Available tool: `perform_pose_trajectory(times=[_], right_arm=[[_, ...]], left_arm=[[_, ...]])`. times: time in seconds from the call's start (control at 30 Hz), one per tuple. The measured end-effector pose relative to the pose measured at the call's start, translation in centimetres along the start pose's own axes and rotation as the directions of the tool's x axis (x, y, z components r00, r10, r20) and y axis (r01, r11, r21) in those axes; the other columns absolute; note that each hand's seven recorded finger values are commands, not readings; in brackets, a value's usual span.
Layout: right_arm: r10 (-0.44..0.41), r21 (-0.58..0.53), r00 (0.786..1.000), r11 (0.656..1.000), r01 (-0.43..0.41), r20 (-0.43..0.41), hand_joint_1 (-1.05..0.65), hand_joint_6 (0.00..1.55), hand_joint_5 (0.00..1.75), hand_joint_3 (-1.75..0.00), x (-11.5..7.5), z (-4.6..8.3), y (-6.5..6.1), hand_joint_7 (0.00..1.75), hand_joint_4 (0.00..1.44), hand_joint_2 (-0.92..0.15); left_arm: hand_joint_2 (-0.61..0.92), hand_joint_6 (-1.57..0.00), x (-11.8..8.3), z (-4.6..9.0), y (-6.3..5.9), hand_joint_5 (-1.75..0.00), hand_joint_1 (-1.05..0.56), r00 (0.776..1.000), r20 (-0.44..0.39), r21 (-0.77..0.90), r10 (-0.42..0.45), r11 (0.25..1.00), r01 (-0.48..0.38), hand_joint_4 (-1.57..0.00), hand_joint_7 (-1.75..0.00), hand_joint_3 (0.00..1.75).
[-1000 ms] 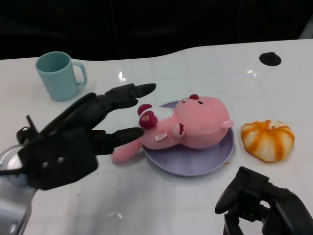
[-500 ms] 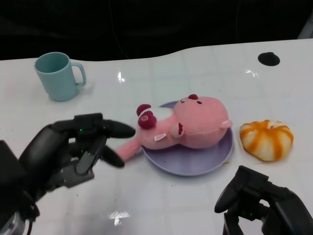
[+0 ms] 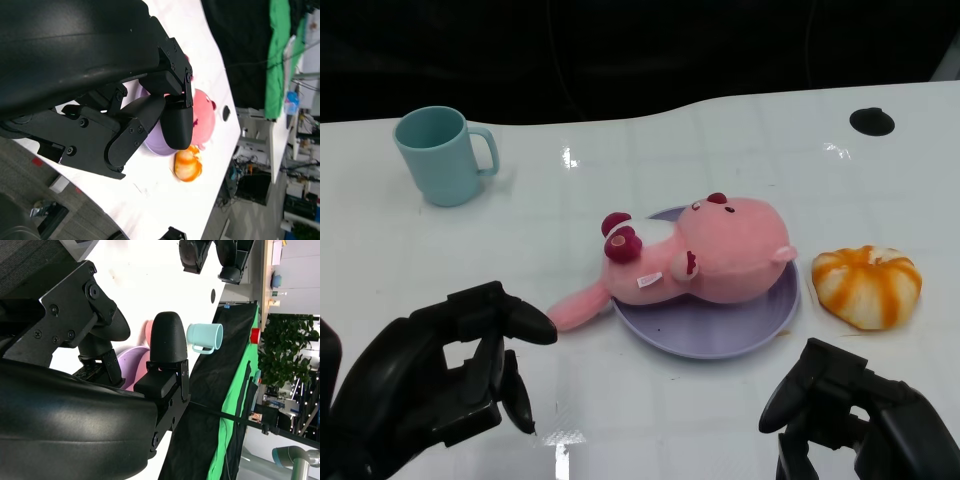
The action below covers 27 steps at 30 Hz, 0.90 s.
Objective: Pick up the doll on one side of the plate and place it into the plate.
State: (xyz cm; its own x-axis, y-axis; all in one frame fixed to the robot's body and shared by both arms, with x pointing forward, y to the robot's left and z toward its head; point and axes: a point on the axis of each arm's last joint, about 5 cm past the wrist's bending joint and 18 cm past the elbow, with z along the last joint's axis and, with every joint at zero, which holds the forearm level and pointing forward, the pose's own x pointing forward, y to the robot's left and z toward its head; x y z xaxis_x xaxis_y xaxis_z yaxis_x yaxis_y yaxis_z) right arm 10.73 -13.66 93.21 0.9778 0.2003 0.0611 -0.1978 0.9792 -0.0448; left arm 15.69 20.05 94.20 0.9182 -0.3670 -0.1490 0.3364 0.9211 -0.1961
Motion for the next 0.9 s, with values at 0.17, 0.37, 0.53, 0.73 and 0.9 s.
perform_pose_trajectory(times=[0.17, 0.37, 0.53, 0.73, 0.9], right_arm=[[-0.006, -0.006, 1.000, 1.000, 0.006, 0.005, 0.07, 0.65, 1.74, -1.36, -0.1, -0.1, -0.3, 1.51, 0.72, -0.40], [-0.011, -0.013, 1.000, 1.000, 0.011, 0.008, 0.11, 0.65, 1.75, -1.37, -0.2, -0.5, -0.4, 1.51, 0.72, -0.41], [-0.012, -0.016, 1.000, 1.000, 0.013, 0.018, 0.14, 0.65, 1.75, -1.38, -0.3, -0.7, -0.5, 1.51, 0.72, -0.42], [-0.015, -0.015, 1.000, 1.000, 0.015, 0.014, 0.14, 0.64, 1.75, -1.38, -0.5, -0.8, -0.5, 1.52, 0.71, -0.42], [-0.018, -0.017, 1.000, 1.000, 0.018, 0.021, 0.14, 0.64, 1.75, -1.38, -0.5, -0.9, -0.5, 1.52, 0.72, -0.42]], left_arm=[[0.50, -0.74, 0.2, -0.6, 0.1, -1.75, -0.03, 0.999, -0.040, -0.051, -0.011, 0.999, 0.009, -0.88, -1.73, 1.38], [0.49, -0.73, 0.5, -1.3, 0.3, -1.75, 0.00, 0.995, -0.094, -0.088, -0.028, 0.996, 0.020, -0.90, -1.75, 1.42], [0.49, -0.73, 0.6, -1.7, 0.4, -1.75, 0.00, 0.993, -0.113, -0.101, -0.035, 0.995, 0.024, -0.91, -1.75, 1.43], [0.47, -0.73, 0.7, -1.9, 0.4, -1.75, -0.03, 0.992, -0.115, -0.086, -0.044, 0.996, 0.034, -0.91, -1.75, 1.41], [0.47, -0.73, 0.8, -2.0, 0.3, -1.75, -0.03, 0.992, -0.115, -0.079, -0.057, 0.996, 0.048, -0.92, -1.75, 1.42]])
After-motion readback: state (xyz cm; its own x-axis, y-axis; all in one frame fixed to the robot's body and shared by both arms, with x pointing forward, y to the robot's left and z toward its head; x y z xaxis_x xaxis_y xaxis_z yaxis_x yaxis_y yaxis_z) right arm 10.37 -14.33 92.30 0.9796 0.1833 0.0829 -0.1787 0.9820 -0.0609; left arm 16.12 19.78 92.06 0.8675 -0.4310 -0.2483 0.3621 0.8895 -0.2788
